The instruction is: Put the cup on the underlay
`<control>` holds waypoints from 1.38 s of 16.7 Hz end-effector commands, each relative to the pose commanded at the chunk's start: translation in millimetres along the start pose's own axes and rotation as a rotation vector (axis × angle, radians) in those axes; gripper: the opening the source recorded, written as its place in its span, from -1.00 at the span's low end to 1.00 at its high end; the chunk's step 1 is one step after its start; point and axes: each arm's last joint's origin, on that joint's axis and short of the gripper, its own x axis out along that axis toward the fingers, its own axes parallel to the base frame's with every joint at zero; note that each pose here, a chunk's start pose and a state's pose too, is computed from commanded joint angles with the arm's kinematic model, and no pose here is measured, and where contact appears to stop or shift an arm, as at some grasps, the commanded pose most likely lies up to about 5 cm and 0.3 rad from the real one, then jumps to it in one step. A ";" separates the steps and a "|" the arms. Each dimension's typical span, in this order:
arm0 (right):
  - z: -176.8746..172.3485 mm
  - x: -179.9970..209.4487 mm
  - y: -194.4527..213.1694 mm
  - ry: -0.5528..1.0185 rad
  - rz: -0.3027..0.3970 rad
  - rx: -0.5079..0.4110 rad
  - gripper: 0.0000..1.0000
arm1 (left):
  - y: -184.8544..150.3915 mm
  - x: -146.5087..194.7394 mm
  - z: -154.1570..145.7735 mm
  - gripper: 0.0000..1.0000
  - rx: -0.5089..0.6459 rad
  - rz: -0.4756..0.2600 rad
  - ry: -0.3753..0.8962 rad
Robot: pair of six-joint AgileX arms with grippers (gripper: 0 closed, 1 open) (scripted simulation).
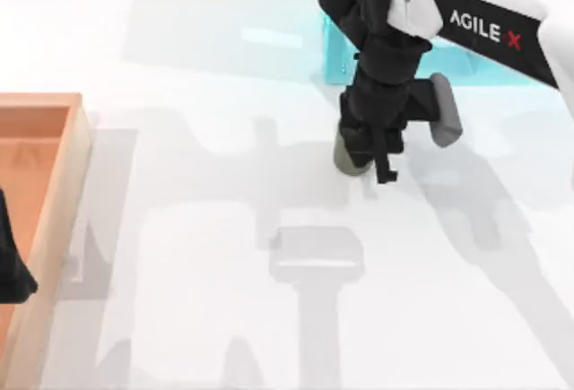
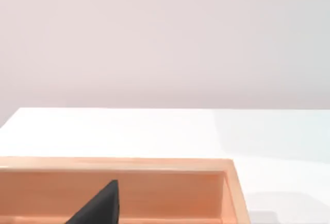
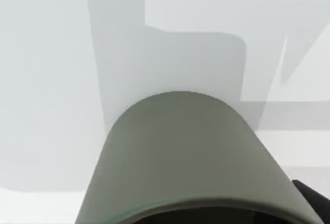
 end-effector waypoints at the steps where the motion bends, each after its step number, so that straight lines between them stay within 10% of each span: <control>1: 7.3 -1.6 -0.2 -0.007 -0.007 -0.027 -1.00 | 0.0 0.0 0.0 1.00 0.000 0.000 0.000; 11: 144.6 -60.6 -28.1 -0.061 -0.038 -0.602 -1.00 | 0.0 0.0 0.0 1.00 0.000 0.000 0.000; 18: 242.3 -100.2 -102.6 -0.094 -0.056 -1.186 -1.00 | 0.0 0.0 0.0 1.00 0.000 0.000 0.000; 23: 280.1 -98.8 -162.6 -0.071 -0.124 -1.445 -1.00 | 0.0 0.0 0.0 1.00 0.000 0.000 0.000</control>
